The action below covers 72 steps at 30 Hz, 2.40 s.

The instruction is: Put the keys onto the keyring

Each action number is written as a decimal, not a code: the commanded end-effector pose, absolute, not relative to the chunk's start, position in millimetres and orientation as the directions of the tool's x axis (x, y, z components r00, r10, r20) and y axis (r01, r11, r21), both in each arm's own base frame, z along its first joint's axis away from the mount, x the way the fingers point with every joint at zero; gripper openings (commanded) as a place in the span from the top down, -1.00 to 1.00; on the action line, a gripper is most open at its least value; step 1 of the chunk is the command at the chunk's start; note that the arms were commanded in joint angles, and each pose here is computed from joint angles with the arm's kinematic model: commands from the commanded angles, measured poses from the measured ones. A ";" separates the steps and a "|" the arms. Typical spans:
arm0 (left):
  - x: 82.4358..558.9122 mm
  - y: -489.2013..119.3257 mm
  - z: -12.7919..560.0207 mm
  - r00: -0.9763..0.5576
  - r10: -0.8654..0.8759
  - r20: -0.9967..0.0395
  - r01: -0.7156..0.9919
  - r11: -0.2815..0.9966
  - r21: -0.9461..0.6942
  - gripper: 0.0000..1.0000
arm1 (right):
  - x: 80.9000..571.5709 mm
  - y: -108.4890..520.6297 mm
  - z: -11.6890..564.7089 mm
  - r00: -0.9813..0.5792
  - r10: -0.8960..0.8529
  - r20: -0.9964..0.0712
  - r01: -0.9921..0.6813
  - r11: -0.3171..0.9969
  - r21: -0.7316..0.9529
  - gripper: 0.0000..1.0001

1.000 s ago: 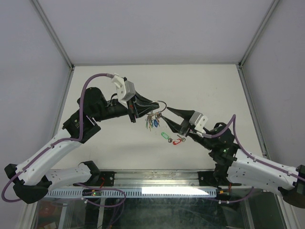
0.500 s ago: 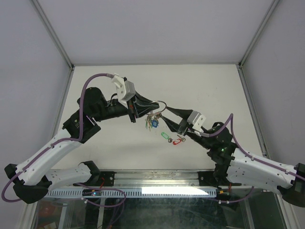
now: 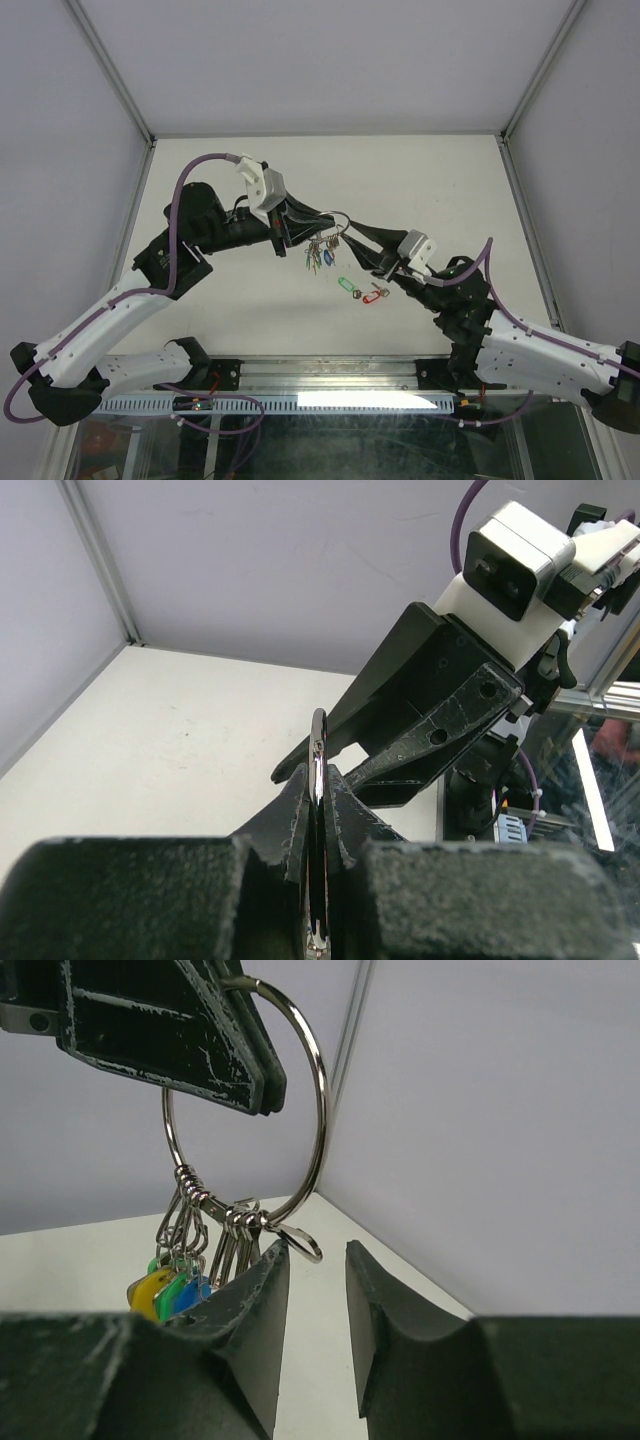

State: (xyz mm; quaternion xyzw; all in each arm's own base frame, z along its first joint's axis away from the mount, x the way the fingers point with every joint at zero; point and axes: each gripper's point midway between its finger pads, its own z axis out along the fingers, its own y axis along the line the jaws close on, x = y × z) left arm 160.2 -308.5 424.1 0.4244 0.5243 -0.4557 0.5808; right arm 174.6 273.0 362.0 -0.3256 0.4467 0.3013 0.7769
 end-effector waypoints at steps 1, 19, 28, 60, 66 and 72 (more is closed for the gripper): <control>156.1 -307.2 447.8 0.069 -0.145 -0.987 0.975 0.219 0.036 1.00 | 170.7 272.9 386.4 0.455 0.235 -0.859 -0.757 0.610 -0.234 0.36; 157.0 -307.4 448.1 0.071 -0.145 -0.987 0.974 0.222 0.038 1.00 | 167.6 278.4 382.6 0.464 0.242 -0.852 -0.768 0.589 -0.251 0.26; 157.5 -307.8 448.0 0.066 -0.145 -0.987 0.974 0.223 0.032 1.00 | 173.5 280.2 386.6 0.472 0.247 -0.846 -0.753 0.612 -0.241 0.42; 158.8 -304.3 444.9 0.060 -0.151 -0.987 0.969 0.245 0.021 0.91 | 191.9 259.2 377.7 0.571 -0.094 -0.816 -0.594 0.638 -0.490 1.00; 159.8 -304.6 439.1 0.047 -0.146 -0.988 0.969 0.248 0.009 0.71 | 202.9 250.2 380.2 0.629 -0.313 -0.712 -0.477 0.568 -0.671 1.00; 162.3 -303.2 433.5 0.029 -0.143 -0.989 0.964 0.266 -0.010 0.52 | 205.5 244.1 379.8 0.705 -0.457 -0.542 -0.350 0.440 -0.827 1.00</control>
